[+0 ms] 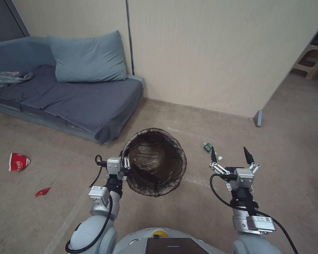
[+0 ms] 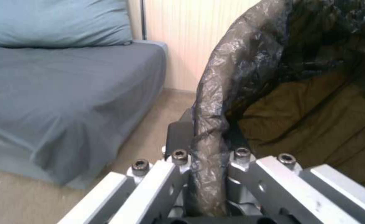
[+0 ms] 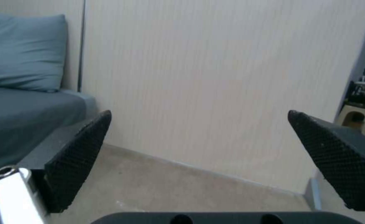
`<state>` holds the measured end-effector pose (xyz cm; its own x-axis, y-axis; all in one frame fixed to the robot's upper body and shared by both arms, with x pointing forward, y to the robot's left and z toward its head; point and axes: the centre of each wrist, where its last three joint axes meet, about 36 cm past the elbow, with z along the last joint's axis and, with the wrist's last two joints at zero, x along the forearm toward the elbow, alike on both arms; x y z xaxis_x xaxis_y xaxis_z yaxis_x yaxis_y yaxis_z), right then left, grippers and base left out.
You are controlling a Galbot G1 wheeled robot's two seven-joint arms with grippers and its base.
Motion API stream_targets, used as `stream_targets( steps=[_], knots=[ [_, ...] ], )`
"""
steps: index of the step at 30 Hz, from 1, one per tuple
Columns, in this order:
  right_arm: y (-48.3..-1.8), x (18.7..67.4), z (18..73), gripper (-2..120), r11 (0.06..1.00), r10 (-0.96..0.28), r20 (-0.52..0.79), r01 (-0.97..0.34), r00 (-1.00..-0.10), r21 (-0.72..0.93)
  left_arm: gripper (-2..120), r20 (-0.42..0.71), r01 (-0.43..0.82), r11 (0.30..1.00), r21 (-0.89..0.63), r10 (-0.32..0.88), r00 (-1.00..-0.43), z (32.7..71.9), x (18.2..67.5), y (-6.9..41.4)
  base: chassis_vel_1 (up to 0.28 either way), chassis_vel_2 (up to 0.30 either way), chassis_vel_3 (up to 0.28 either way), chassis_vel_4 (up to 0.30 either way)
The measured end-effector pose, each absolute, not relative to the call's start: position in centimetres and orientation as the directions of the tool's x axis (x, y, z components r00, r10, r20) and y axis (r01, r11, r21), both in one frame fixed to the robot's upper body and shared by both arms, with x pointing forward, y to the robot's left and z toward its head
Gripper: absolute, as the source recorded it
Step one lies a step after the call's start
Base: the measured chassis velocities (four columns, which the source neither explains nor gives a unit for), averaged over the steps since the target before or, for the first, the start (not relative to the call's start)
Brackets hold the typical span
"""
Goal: Pick up the trash bin, then pick up the garbage from the floor and place it into the trash bin.
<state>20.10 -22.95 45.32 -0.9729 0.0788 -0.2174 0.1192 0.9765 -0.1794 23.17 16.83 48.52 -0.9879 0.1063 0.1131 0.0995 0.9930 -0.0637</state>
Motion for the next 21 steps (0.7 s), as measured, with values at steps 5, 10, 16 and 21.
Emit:
stream_targets(
  steps=[5, 10, 16, 21],
  knots=[
    [-22.98, 20.1, 45.3, 100, 0.976, 0.074, -0.22, 0.116, -0.973, -0.184, 3, 0.112, 0.095, 0.994, -0.06, 0.102, -0.988, 48.53, 23.19, 16.79, -0.272, 0.274, 0.286, -0.282],
    [-23.0, 20.2, 44.91, 100, 0.974, 0.044, -0.24, 0.095, -0.97, -0.204, 3, 0.111, 0.088, 0.994, -0.057, 0.094, -0.989, 48.55, 23.2, 16.8, -0.293, 0.293, 0.284, -0.289],
    [-23.0, 20.26, 44.8, 100, 0.972, 0.025, -0.257, 0.083, -0.966, -0.22, 3, 0.112, 0.087, 0.995, -0.056, 0.093, -0.989, 48.54, 23.23, 16.79, -0.161, 0.184, 0.153, -0.152],
    [-23.07, 20.29, 44.39, 100, 0.966, 0.022, -0.254, 0.086, -0.967, -0.243, 3, 0.114, 0.088, 0.994, -0.057, 0.094, -0.989, 48.5, 23.22, 16.72, 0.019, -0.033, -0.022, 0.021]
  ],
)
